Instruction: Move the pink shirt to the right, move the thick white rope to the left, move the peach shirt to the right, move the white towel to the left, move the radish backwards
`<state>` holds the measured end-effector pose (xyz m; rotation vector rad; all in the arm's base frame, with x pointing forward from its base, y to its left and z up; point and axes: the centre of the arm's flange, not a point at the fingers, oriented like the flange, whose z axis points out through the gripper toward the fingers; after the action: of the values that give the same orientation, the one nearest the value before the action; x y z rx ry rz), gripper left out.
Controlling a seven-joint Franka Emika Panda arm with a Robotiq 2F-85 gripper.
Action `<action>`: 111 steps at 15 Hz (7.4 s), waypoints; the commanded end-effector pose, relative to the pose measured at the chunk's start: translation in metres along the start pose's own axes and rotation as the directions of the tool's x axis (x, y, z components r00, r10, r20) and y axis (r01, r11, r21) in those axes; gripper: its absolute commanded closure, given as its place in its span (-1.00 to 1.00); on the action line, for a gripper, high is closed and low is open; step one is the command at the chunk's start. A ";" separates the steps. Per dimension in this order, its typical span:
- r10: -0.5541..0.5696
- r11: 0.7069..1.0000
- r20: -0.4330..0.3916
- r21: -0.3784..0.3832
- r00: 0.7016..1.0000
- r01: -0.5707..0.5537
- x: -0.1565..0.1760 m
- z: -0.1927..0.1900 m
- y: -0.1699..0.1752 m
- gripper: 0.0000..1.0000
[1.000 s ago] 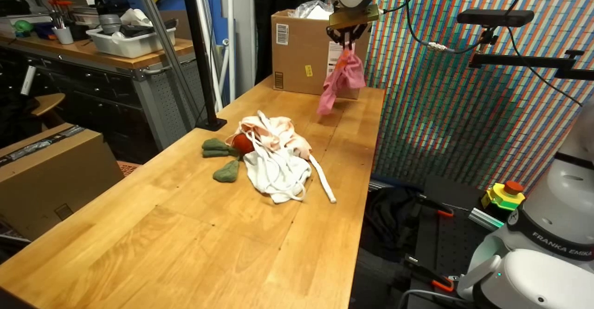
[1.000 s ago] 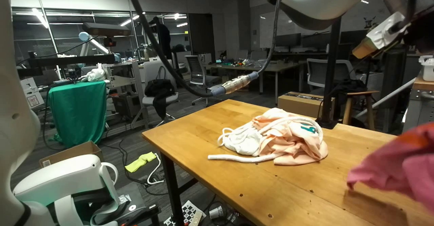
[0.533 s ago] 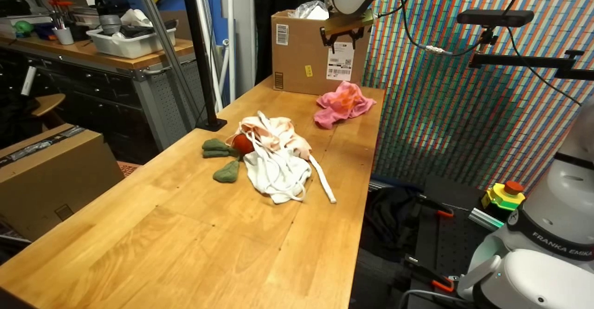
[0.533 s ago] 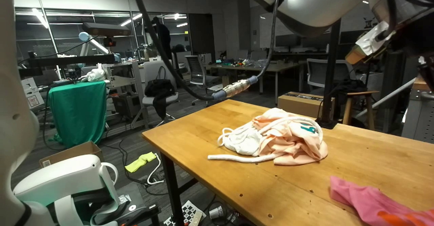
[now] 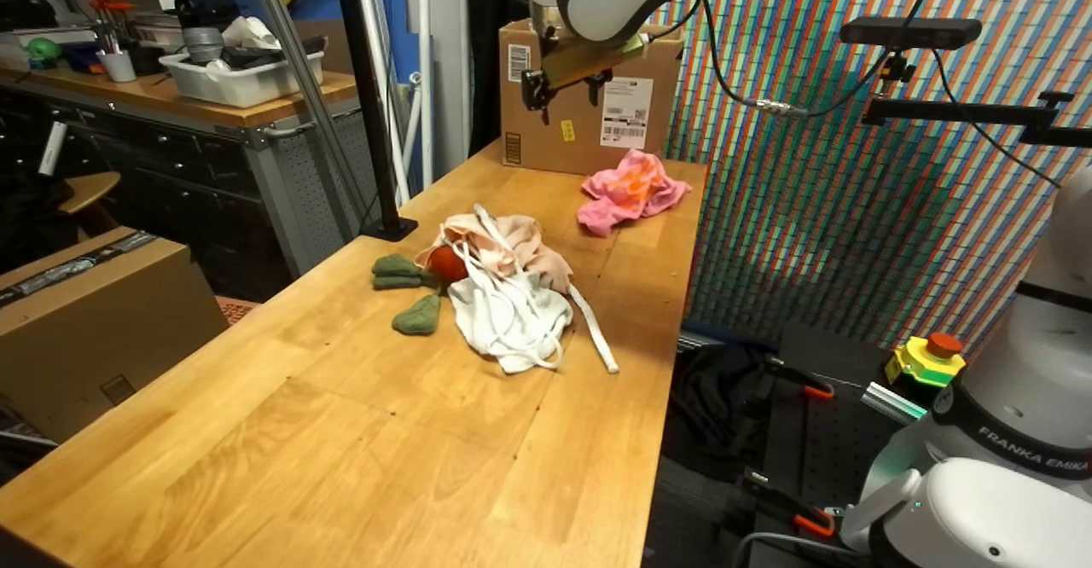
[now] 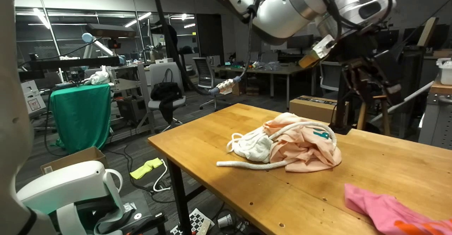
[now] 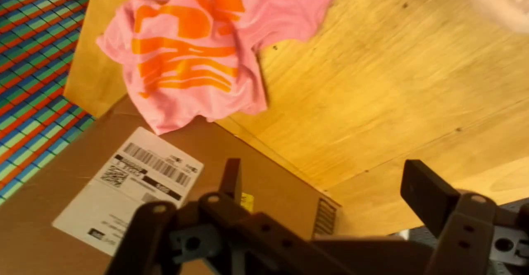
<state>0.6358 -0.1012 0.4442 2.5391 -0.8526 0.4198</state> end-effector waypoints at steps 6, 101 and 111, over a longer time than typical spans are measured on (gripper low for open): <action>-0.232 0.955 0.029 0.196 0.972 0.222 -0.057 -0.042 -0.091 -1.00; -0.228 0.919 -0.437 0.199 0.870 0.341 -0.052 -0.290 -0.166 0.91; -0.360 0.833 -0.440 0.245 0.823 0.495 -0.132 -0.319 -0.255 0.91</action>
<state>0.6393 0.2671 0.5862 2.7063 -0.0900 0.9212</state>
